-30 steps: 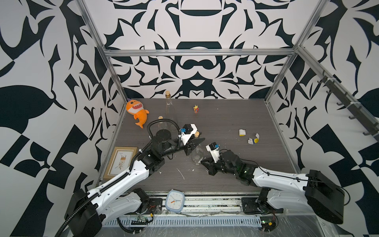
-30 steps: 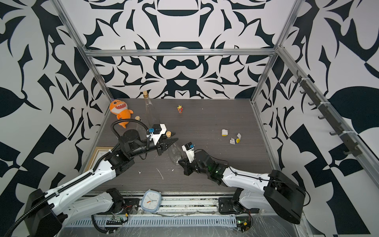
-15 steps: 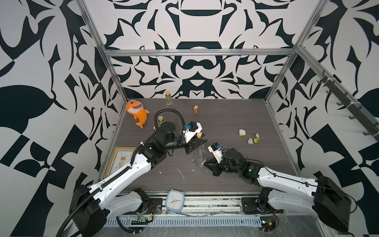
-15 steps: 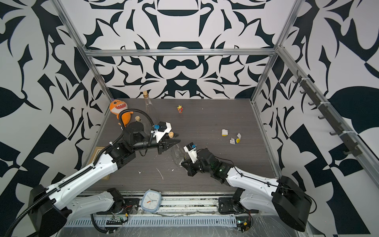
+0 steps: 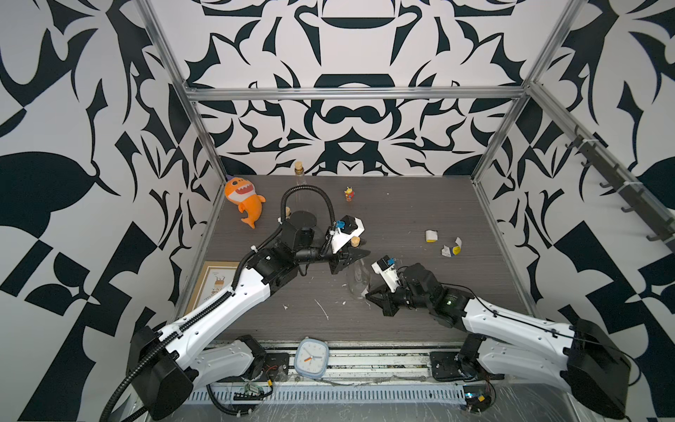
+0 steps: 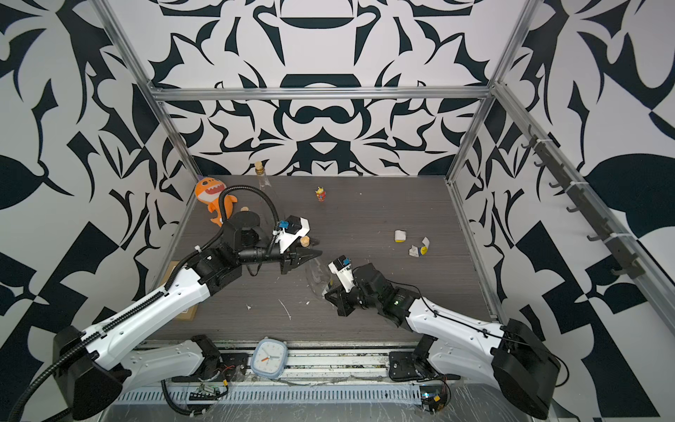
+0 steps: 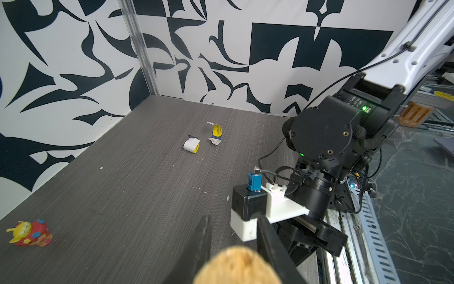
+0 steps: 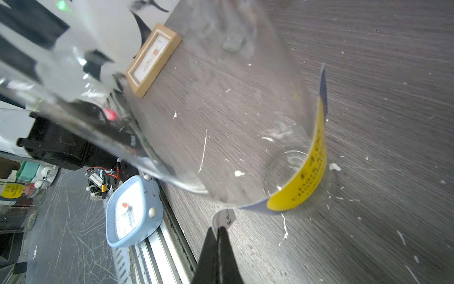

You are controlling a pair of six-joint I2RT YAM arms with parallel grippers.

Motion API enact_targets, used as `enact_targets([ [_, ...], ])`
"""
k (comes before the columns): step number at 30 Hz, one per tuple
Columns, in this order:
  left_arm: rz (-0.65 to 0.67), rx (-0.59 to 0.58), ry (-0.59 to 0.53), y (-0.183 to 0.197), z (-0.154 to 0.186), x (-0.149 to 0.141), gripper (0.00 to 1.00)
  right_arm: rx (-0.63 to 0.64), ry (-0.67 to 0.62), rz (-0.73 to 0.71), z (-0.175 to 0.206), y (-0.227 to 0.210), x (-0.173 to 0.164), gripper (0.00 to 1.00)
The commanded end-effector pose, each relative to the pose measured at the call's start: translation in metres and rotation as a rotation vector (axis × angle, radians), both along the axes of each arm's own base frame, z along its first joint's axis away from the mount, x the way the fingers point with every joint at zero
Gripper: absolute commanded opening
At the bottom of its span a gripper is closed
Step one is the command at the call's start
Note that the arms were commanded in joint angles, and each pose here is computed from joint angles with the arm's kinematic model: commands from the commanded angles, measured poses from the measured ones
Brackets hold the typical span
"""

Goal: Remove the label from the bottle
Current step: Adjust the bottle at the center of the board.

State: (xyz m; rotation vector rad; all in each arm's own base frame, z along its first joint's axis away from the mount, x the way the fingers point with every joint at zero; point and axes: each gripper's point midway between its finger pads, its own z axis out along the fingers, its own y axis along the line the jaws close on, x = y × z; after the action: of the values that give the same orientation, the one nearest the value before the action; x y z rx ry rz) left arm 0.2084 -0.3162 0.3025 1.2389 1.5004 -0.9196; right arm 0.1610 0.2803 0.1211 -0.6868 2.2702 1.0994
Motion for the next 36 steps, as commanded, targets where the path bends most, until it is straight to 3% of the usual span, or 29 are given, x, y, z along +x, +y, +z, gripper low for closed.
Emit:
enact_targets([
  [1, 0.032, 0.048, -0.093, 0.006, 0.000, 0.013, 0.00, 0.048, 0.011, 0.056, 0.021, 0.007, -0.009, 0.00],
  [20, -0.053, 0.057, -0.073, 0.002, 0.002, 0.000, 0.00, -0.057, 0.009, -0.005, 0.018, -0.031, -0.009, 0.00],
  [31, -0.048, 0.012, -0.071, -0.001, 0.012, 0.000, 0.00, -0.010, 0.009, 0.047, 0.023, -0.017, -0.009, 0.00],
  [36, -0.028, -0.040, -0.080, -0.003, 0.022, 0.005, 0.00, 0.021, -0.014, 0.056, 0.031, -0.015, -0.009, 0.25],
])
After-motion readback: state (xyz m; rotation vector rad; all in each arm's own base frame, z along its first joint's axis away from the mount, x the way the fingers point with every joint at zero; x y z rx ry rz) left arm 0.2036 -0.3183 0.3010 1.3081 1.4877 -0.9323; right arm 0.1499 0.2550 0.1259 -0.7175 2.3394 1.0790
